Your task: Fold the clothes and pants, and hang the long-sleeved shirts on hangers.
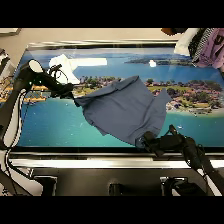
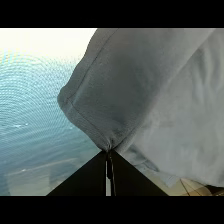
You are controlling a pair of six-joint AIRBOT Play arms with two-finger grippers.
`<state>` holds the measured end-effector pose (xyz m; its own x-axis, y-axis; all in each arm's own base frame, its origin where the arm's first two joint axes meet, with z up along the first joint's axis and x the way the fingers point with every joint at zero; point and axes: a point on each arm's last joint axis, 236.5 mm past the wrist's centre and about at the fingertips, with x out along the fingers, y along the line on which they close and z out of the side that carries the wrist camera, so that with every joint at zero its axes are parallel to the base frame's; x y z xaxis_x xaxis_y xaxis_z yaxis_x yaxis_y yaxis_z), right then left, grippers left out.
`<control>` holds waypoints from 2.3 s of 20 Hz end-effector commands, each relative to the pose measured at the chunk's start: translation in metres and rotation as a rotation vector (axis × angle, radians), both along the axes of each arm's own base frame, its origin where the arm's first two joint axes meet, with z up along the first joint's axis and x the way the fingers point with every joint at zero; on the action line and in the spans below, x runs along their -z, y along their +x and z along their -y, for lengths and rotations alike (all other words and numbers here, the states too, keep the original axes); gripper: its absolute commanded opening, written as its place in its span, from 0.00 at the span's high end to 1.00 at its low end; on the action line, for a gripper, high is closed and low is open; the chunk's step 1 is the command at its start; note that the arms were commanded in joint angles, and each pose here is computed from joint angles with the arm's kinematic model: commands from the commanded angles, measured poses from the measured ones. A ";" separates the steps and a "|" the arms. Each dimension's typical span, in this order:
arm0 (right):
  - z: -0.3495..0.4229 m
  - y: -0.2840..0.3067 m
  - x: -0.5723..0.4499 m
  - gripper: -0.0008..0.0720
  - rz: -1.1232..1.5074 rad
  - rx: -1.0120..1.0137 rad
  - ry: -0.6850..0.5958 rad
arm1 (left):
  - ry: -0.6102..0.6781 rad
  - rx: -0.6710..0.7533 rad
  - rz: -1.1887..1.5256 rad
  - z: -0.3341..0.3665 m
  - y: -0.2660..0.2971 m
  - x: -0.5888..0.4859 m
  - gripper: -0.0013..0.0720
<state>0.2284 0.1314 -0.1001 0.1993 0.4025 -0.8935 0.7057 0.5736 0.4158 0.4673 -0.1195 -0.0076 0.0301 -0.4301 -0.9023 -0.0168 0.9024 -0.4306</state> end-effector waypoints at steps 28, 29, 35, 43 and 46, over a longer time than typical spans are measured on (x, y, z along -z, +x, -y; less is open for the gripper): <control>0.067 0.089 -0.449 0.95 0.835 -0.079 -0.282 | 0.235 -0.434 1.037 -0.133 -0.127 -0.408 0.97; 0.069 0.106 -0.419 0.95 0.743 -0.110 -0.307 | 0.216 -0.390 0.959 -0.125 -0.103 -0.377 0.97; 0.057 0.209 -0.218 0.95 0.300 -0.176 -0.284 | 0.198 -0.212 0.495 -0.072 0.020 -0.156 0.97; 0.030 0.300 -0.051 0.95 0.216 -0.085 -0.162 | 0.208 -0.098 0.247 -0.011 0.058 0.025 0.96; 0.036 0.303 -0.041 0.85 0.219 -0.095 -0.177 | 0.212 -0.090 0.240 -0.009 0.058 0.030 0.96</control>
